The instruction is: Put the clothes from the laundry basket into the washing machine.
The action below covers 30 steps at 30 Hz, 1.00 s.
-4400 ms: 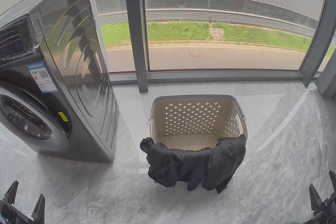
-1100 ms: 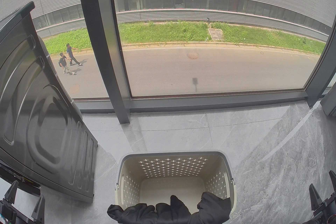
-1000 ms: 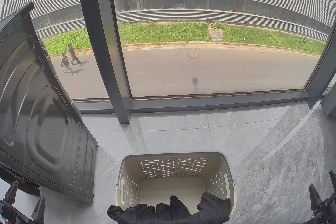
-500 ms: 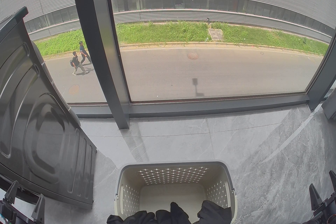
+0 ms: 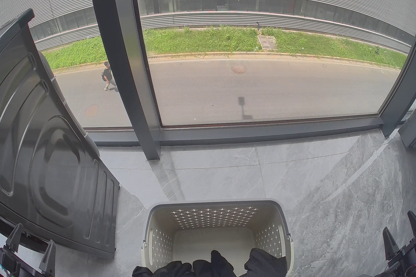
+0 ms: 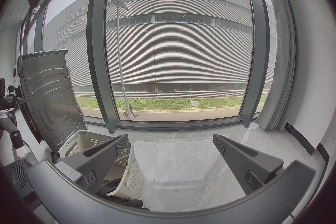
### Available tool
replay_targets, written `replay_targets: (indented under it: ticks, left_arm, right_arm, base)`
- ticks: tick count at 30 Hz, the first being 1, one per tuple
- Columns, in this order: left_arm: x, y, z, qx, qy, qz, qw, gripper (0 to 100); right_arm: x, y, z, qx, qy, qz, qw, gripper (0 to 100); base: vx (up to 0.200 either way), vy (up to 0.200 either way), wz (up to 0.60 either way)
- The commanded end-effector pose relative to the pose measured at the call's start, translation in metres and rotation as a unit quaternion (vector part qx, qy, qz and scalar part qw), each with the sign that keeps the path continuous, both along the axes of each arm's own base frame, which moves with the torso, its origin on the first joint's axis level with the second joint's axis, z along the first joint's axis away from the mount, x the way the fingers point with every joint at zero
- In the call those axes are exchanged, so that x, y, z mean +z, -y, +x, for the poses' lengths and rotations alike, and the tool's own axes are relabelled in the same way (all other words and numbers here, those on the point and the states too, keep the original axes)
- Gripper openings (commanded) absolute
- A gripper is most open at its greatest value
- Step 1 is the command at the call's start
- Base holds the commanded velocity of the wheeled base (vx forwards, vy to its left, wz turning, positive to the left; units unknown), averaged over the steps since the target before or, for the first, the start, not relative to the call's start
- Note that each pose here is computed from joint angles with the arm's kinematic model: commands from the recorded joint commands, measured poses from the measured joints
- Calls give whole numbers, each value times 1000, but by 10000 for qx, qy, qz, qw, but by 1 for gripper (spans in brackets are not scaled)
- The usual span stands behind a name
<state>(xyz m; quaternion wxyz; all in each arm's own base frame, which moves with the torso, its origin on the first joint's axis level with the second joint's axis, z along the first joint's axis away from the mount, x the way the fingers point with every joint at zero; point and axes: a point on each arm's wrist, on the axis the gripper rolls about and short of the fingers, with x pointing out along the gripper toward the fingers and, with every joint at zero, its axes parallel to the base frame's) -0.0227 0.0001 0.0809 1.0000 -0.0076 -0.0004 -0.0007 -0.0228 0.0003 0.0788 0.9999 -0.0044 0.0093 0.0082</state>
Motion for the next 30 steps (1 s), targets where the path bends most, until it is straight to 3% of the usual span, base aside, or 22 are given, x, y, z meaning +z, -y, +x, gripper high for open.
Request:
replay_targets:
  ticks: [1, 18, 30]
  left_arm:
    - [-5, 0, 0, 0, -4, -1, 10000, 100]
    - [-5, 0, 0, -8, -4, -1, 10000, 100]
    - [-5, 0, 0, -8, -12, -1, 10000, 100]
  right_arm:
    - [-2, 0, 1, 2, -44, -1, 10000, 100]
    - [-2, 0, 1, 2, -52, -1, 10000, 100]
    - [-3, 0, 1, 2, -60, -1, 10000, 100]
  base:
    - [0, 0, 0]
    - [0, 0, 0]
    - [-200, 0, 0]
